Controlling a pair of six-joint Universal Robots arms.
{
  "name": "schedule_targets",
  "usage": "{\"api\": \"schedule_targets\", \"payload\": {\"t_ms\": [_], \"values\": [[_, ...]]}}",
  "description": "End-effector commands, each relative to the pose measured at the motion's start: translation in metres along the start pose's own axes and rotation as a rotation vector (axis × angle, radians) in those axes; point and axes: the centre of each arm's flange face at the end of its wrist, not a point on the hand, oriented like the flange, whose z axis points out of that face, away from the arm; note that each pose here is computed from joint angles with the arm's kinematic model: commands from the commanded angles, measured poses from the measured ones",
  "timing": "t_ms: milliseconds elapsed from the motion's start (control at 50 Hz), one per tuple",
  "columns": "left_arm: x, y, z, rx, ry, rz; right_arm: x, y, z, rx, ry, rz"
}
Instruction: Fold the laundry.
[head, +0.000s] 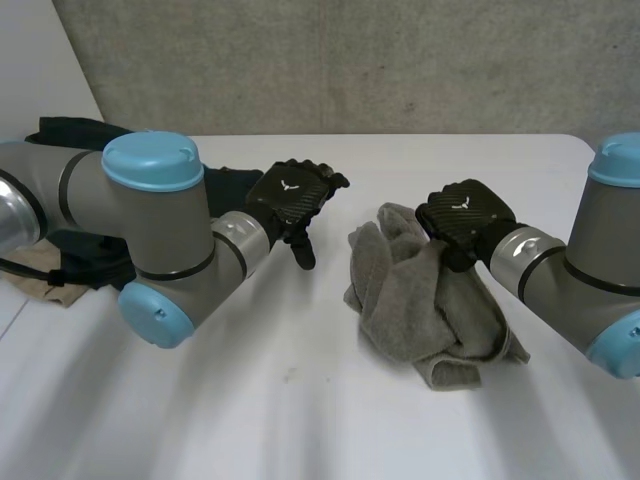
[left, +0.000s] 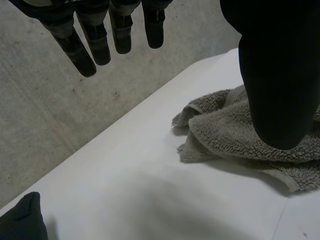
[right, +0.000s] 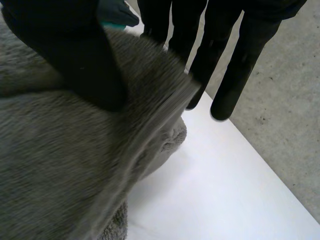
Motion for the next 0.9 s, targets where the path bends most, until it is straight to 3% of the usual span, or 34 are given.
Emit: {"api": "schedule_targets", "payload": {"t_ms": [20,180,260,400,540,640,740,900], "values": [[0.000,0.003,0.000,-0.024,0.009,-0.056,0.003,-0.035,-0.021,0.050,0.001,0.014],[0.028,0.001,-0.001,-0.074,0.128,-0.211,0.005,-0.116,-0.093,0.302,0.001,0.148],[0.049,0.003,-0.002,-0.127,0.210,-0.297,0.010,-0.137,-0.110,0.395,-0.012,0.231],[0.051,-0.008,-0.010,-0.160,0.186,-0.325,0.018,-0.148,-0.118,0.426,0.003,0.244],[0.024,-0.089,-0.064,-0.005,0.061,-0.277,0.062,-0.098,-0.078,0.274,0.132,0.261],[0.029,-0.128,-0.112,0.093,0.068,-0.239,0.074,-0.063,-0.048,0.186,0.153,0.273],[0.042,-0.116,-0.110,0.068,0.093,-0.233,0.068,-0.041,-0.018,0.165,0.141,0.251],[0.041,-0.048,-0.063,-0.158,0.004,-0.261,0.048,-0.015,0.039,0.251,0.162,0.227]]}}
